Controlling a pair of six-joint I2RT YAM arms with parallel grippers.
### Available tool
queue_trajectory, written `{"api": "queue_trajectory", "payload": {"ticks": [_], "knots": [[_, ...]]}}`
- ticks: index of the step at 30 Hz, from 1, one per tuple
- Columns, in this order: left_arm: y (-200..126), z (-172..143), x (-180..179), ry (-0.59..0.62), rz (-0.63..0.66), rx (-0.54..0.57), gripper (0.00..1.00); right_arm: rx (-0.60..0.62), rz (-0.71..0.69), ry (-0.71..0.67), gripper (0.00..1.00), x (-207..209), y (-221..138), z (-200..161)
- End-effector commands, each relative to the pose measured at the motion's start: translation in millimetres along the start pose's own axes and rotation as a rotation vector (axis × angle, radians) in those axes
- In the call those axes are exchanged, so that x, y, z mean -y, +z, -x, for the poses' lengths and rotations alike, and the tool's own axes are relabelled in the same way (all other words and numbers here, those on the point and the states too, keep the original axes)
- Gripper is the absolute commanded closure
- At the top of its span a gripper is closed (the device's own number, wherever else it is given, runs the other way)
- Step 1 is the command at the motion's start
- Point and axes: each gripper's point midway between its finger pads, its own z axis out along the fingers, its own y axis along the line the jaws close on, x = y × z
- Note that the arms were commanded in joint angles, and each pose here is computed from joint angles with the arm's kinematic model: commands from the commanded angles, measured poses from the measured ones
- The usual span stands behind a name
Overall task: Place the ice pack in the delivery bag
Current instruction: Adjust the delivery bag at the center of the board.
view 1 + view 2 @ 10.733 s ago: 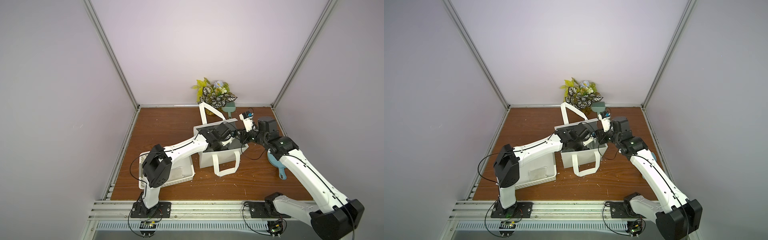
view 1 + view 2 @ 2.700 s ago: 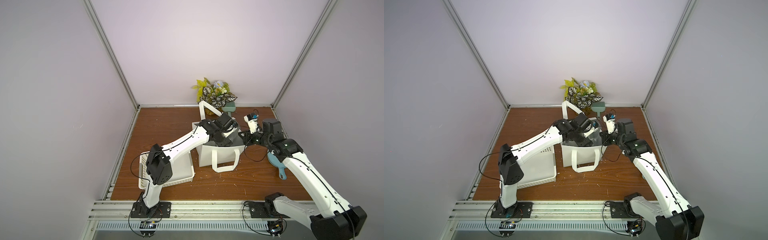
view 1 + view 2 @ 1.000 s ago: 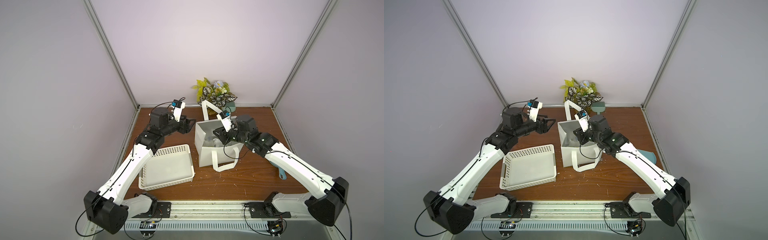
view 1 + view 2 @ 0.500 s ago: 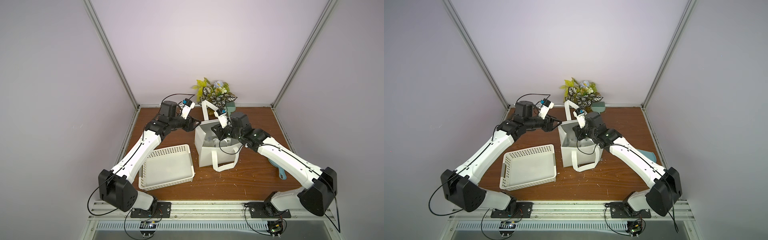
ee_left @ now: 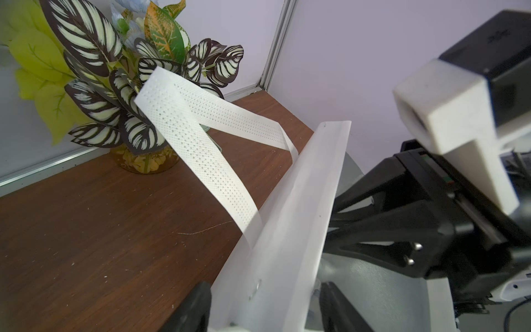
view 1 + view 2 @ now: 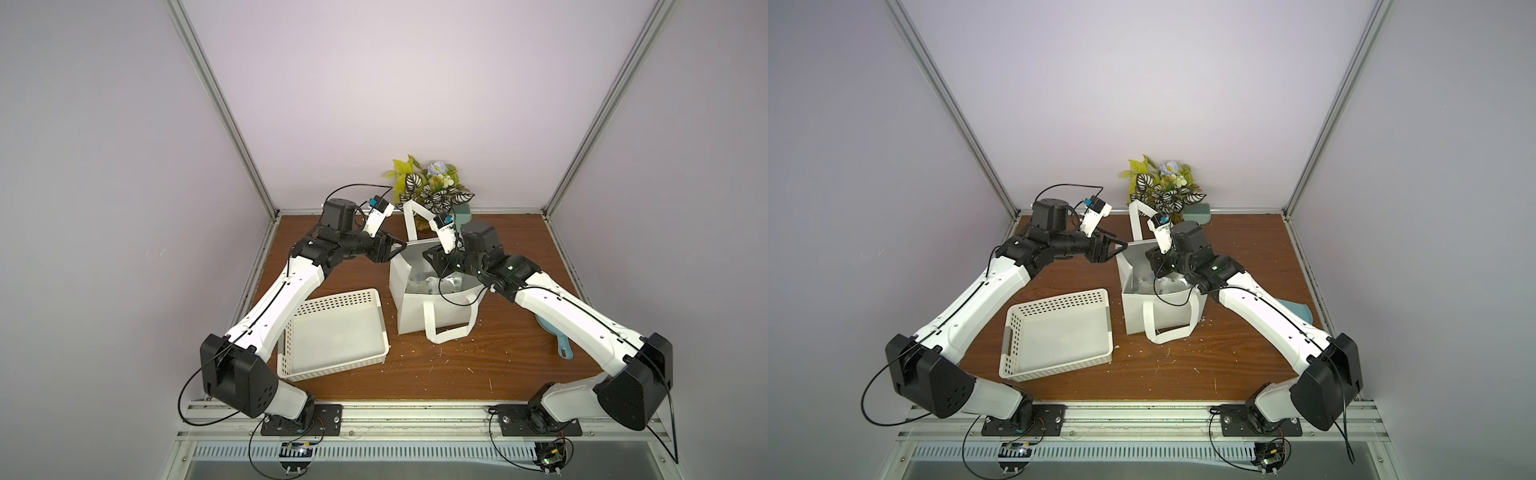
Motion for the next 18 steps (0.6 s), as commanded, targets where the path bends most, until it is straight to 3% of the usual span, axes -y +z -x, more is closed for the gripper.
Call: {"api": "queue_trajectory", "payload": {"ticks": [1,5,8,18], "knots": [[-1,7,1,0.022,-0.019,0.006,0.39,0.080,-0.013,0.016,0.74,2,-7,32],[2,8,-4,0.027,-0.004,-0.001,0.43,0.085,-0.009,0.020,0.74,3,-5,37],[2,15,-5,0.034,0.001,0.005,0.52,0.084,-0.005,0.020,0.74,3,-4,37],[1,25,-6,0.050,0.014,0.020,0.54,0.080,0.001,0.020,0.73,4,-3,37]]}}
